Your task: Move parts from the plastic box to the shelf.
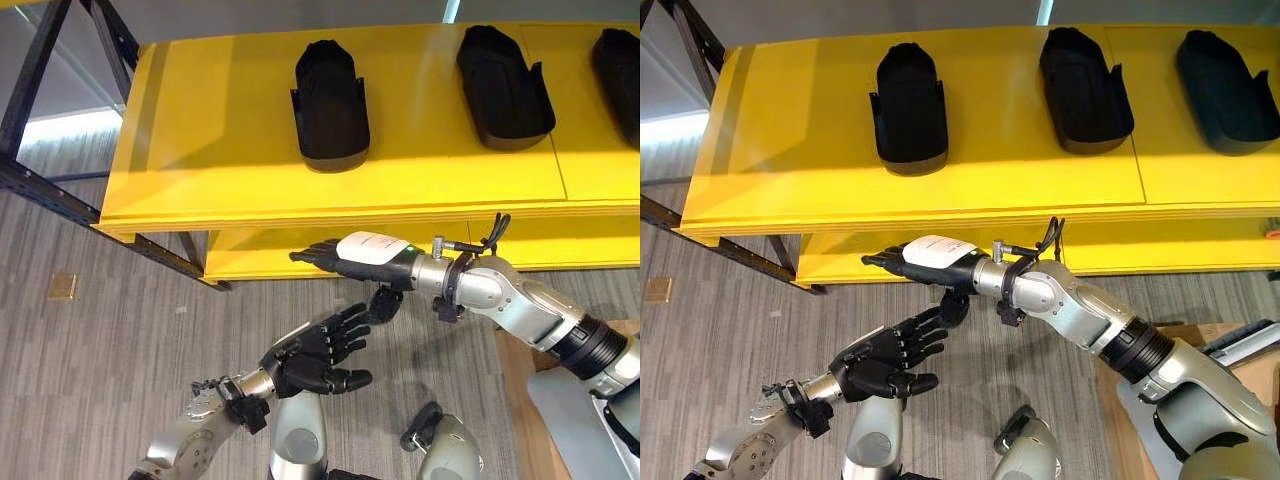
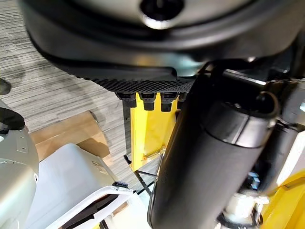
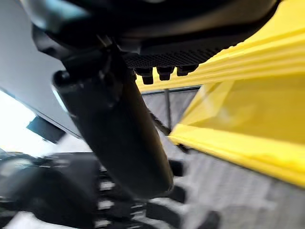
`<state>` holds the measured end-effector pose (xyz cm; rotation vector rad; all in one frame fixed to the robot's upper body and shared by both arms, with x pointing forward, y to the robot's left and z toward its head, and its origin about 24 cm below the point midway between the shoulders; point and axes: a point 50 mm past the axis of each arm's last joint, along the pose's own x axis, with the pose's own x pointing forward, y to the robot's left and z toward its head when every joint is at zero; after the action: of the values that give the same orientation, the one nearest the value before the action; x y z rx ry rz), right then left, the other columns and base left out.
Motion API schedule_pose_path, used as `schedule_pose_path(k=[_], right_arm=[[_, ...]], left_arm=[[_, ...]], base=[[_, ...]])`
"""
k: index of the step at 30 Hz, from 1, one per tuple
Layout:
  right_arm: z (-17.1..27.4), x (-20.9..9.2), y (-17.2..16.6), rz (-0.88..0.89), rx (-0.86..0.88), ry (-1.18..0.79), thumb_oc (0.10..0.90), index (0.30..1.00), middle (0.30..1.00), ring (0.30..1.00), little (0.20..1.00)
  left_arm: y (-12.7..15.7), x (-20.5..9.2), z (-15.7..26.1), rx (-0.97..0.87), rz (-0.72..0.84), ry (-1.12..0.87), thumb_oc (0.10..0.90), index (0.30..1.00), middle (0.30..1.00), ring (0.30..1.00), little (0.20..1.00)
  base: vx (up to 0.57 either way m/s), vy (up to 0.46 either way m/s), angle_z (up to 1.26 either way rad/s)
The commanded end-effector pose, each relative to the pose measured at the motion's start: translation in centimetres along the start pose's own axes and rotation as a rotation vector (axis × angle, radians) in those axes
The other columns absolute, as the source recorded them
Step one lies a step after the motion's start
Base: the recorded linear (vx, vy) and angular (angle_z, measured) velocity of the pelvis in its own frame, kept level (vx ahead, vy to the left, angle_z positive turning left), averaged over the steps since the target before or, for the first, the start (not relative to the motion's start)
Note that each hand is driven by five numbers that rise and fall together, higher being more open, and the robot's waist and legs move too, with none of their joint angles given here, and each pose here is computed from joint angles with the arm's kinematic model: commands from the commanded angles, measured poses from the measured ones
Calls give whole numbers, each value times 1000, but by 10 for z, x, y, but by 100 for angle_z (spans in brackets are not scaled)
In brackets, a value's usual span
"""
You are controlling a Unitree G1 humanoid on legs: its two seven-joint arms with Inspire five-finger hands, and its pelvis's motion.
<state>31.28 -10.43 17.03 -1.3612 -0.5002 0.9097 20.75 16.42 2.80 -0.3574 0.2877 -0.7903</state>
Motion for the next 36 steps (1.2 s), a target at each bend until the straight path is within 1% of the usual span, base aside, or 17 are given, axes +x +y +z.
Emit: schedule_pose_path(k=[1,5,8,12,13,20,21,23,30,36], right_arm=[[21,1,-69,-241,-171,-96,900,1000,1000,1000,1000],[14,0,-83,-297,-174,-47,900,1000,1000,1000,1000],[13,0,-85,-311,-181,-63,900,1000,1000,1000,1000],[11,-1,-94,-383,-182,-56,900,1000,1000,1000,1000],[11,-2,-99,-424,-177,-60,900,1000,1000,1000,1000],[3,-4,-105,-475,-138,3,900,1000,1000,1000,1000],[1,-4,-106,-481,-153,15,900,1000,1000,1000,1000],[-1,-4,-106,-474,-163,36,900,1000,1000,1000,1000],[-24,3,-98,-442,-25,139,900,1000,1000,1000,1000],[-42,6,-90,-386,-17,220,900,1000,1000,1000,1000]], left_arm=[[-25,2,32,101,-171,-122,900,1000,1000,1000,1000],[-26,2,34,105,-178,-114,900,1000,1000,1000,1000],[-26,1,33,102,-176,-98,900,1000,1000,1000,1000],[-27,1,33,97,-192,-88,900,1000,1000,1000,1000],[-27,1,34,95,-190,-91,900,1000,1000,1000,1000],[-28,2,35,91,-204,-89,900,1000,1000,1000,1000],[-28,1,35,91,-202,-87,900,1000,1000,1000,1000],[-27,1,36,96,-200,-86,900,1000,1000,1000,1000],[-25,3,36,109,-194,-62,900,1000,1000,1000,1000],[-25,4,34,109,-205,-45,900,1000,1000,1000,1000]], base=[[-4,-25,9],[10,-15,3],[13,-8,4],[19,0,8],[8,14,7],[0,0,0],[0,0,0],[0,0,0],[15,-19,1],[11,1,2]])
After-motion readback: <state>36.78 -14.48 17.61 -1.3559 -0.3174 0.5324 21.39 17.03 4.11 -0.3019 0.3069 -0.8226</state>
